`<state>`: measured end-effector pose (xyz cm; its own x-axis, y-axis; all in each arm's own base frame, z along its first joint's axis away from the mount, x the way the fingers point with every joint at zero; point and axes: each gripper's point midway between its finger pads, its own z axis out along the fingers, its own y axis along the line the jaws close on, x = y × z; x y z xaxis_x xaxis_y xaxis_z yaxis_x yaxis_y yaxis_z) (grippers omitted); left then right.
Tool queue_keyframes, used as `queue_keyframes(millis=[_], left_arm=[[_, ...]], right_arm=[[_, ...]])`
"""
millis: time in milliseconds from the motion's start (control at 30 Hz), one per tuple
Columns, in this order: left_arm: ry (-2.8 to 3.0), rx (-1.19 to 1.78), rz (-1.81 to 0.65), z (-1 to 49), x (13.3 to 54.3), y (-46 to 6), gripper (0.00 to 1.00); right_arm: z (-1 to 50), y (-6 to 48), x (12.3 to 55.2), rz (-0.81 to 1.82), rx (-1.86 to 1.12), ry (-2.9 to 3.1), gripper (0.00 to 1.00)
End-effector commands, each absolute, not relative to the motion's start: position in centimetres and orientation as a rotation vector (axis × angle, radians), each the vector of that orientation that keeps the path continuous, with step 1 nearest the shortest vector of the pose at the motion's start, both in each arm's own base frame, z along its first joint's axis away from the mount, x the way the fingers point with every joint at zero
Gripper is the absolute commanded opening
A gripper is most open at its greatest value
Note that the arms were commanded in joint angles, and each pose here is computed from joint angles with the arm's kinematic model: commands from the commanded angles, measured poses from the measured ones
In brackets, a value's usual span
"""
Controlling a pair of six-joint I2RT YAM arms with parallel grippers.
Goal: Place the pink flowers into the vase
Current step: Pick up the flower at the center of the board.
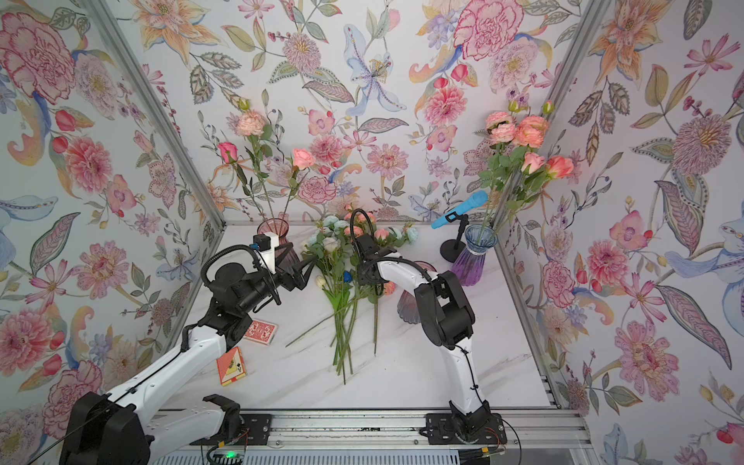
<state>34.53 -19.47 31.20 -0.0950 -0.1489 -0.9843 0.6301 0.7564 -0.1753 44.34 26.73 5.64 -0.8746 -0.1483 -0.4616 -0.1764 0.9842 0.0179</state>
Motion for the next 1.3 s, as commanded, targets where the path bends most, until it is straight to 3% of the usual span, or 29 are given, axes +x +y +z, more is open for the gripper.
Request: queue_keyframes(millis=[0,833,1267], left_arm=[[1.527,0.438,-0.665,31.0,34.1,-19.9,1.00],[1.546,0.451,-0.675,30.1,34.0,-20.5,1.00],[1.549,0.456,-0.676,30.1,33.8,-20.5,1.00]], right_arm=[[5.2,26.6,44.7,0.069,-0.207,2.669,0.52],[6.9,27.8,45.5,0.013,-0.243,2.593,0.47],[4.2,27.5,45.4,0.034,-0.224,2.659,0.41]])
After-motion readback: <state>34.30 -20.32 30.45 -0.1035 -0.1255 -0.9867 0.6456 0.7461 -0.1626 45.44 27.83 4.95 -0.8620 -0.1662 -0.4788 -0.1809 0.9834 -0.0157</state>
